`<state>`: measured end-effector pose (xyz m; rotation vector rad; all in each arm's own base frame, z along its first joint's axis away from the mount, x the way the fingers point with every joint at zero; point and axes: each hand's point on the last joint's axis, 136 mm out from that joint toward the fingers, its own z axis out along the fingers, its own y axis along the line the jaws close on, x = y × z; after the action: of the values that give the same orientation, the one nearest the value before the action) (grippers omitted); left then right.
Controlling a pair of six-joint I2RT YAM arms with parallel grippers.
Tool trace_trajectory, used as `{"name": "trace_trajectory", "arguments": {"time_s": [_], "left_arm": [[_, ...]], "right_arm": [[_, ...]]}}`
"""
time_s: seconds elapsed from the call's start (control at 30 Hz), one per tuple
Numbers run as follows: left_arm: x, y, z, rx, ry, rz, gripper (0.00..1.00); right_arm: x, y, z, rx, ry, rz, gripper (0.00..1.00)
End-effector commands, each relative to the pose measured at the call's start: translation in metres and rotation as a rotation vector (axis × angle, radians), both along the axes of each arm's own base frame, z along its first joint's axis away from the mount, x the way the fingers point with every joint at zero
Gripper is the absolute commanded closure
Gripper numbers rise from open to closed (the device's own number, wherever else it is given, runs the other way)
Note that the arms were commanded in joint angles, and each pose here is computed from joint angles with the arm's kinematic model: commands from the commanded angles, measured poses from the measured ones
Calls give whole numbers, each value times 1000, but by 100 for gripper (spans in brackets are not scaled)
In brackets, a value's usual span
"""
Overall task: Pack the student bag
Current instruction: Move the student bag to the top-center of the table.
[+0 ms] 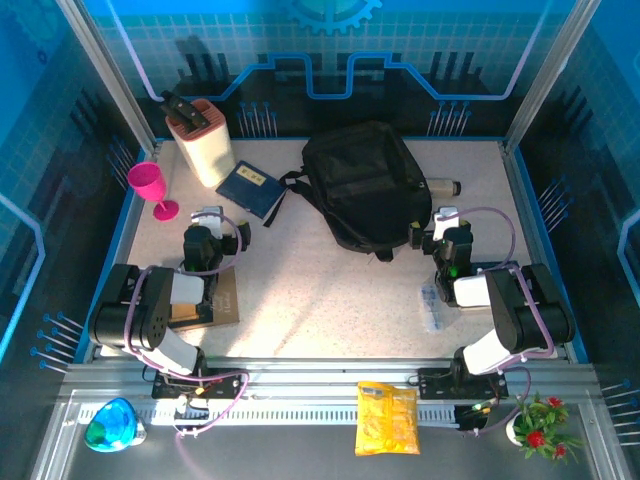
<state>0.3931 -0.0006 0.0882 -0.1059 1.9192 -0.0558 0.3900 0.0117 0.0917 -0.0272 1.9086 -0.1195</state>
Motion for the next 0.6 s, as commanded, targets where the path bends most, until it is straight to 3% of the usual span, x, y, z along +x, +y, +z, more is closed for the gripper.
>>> {"name": "trace_trajectory", "arguments": {"time_s": [0.0, 0.57], "left_arm": [[6, -2, 6, 14, -17, -13, 1], [3, 3, 9, 18, -36, 16, 1]], "right_arm": [[8, 1, 9, -3, -26, 8, 0], [6, 4, 11, -7, -39, 29, 0]]}}
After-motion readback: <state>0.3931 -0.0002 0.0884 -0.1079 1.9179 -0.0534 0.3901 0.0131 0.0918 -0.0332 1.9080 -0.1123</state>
